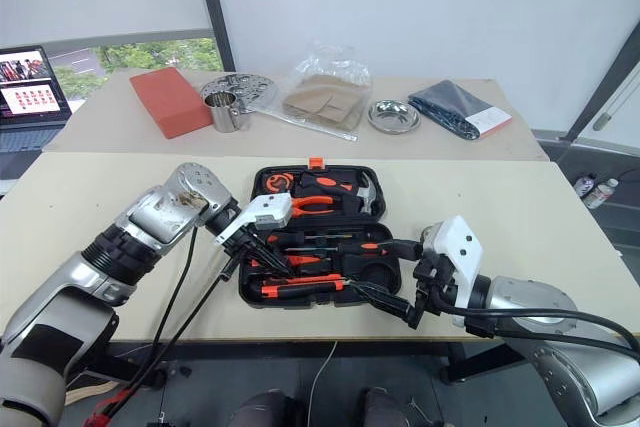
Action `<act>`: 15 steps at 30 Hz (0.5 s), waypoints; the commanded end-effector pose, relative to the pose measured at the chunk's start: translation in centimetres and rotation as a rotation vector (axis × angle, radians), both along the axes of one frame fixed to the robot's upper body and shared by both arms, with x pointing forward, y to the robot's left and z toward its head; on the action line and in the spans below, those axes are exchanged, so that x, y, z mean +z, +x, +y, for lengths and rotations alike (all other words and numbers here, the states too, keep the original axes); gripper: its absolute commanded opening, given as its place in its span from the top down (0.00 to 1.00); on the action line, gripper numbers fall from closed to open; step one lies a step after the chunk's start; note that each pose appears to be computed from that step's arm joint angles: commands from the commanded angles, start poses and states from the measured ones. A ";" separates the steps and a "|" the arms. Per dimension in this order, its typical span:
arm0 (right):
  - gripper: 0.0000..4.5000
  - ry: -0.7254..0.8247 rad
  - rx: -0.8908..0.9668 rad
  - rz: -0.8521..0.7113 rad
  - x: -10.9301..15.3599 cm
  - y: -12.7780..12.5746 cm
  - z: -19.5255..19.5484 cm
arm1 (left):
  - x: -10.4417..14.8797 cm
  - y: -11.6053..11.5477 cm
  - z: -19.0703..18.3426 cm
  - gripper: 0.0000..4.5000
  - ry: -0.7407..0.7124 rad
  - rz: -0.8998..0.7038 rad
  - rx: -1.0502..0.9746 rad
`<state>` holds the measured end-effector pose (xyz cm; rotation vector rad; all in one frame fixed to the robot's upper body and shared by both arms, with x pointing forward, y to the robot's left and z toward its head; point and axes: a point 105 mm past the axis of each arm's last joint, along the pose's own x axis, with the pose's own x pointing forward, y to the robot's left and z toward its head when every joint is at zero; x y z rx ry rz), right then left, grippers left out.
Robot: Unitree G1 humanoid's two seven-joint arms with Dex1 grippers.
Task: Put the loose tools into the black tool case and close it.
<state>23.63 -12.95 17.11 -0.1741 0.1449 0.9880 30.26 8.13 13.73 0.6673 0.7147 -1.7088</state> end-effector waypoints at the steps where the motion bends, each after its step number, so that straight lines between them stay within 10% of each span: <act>1: 0.00 0.007 -0.018 -0.050 0.9 0.0 -0.2 | -1.8 -0.2 0.7 0.99 0.110 -0.083 -0.097; 15: 0.00 -0.010 -0.079 -0.018 0.4 -0.1 -1.5 | -1.6 0.6 -0.2 0.99 -0.009 -0.129 -0.047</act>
